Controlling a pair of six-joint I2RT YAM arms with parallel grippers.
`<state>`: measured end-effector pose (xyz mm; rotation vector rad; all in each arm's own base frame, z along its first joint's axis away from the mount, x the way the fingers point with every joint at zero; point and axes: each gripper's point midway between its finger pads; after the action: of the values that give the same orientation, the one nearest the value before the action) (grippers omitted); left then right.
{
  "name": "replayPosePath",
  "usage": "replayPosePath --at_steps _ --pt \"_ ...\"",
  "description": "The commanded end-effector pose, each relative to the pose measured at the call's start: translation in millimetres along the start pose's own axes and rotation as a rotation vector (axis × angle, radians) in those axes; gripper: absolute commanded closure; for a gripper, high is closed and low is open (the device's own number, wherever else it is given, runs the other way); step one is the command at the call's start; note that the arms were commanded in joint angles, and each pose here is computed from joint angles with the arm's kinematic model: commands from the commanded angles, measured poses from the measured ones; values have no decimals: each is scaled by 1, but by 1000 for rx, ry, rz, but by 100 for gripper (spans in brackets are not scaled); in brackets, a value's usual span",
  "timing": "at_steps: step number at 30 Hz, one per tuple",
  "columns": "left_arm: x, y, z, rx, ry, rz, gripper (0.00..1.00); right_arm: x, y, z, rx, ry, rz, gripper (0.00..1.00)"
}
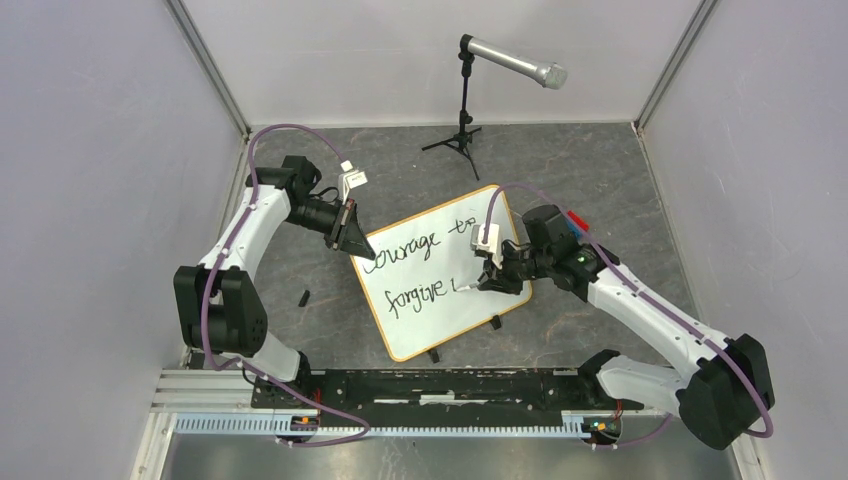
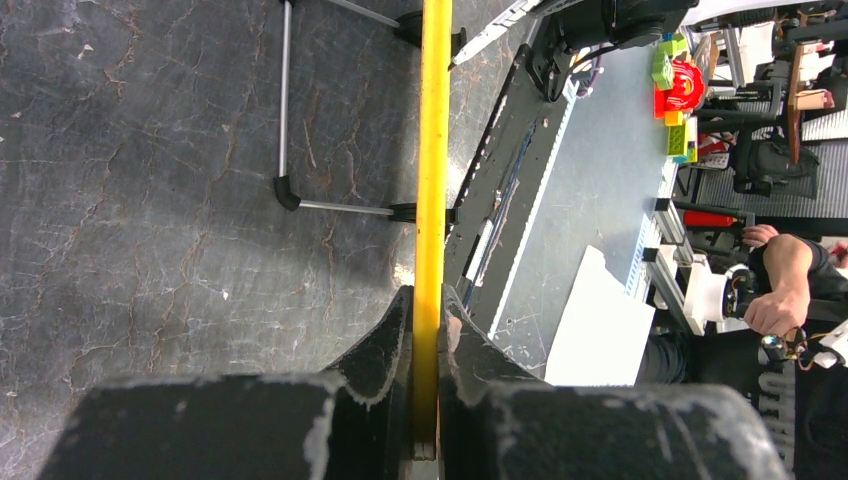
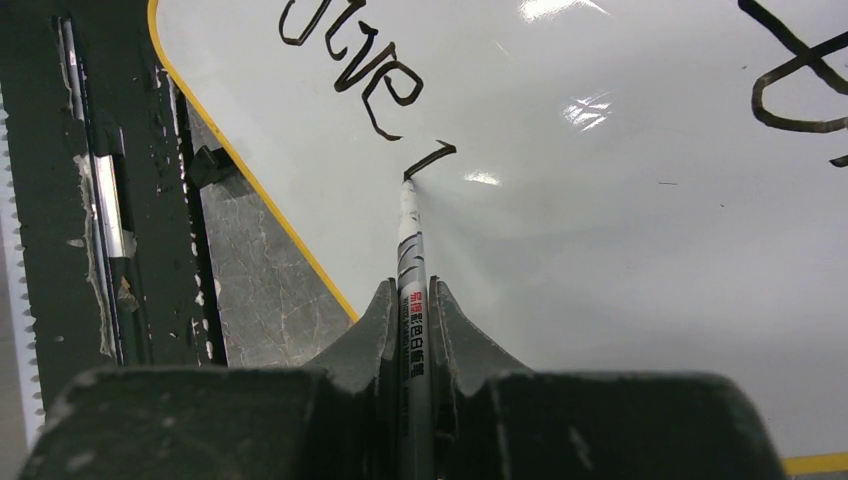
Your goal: Write a sentence on the whiteboard
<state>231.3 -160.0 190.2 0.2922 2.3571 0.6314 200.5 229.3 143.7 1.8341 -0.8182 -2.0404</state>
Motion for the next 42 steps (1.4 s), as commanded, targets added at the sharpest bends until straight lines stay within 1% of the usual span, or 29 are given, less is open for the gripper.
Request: replayPosePath --at_steps 1,7,15,25,34,38,42 --pt "-1 8 8 -80 -54 22 98 -2 2 -5 30 7 -10 100" --pt "-1 8 8 -81 -52 22 98 -26 6 -15 53 29 -48 100" --pt "-2 8 9 -80 -52 22 98 -40 11 -28 94 51 -58 100" --pt "-2 9 9 -86 -52 23 98 -22 16 -37 122 37 -20 100" --pt "-3 9 10 -84 -49 22 98 4 8 -16 52 -13 -4 100" --pt "-4 8 10 -81 -47 21 98 4 9 -15 52 -10 -4 100" --pt "-4 8 10 -78 -47 21 97 -14 17 -14 42 15 -29 100"
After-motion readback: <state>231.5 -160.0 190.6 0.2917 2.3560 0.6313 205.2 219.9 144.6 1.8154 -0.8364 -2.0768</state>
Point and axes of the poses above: each gripper's point midway between its finger pads, its own y axis back along the fingers, its own z axis along the line the jaws close on, x = y × z, and after that the axes turned 3 degrees about -y, right-handed
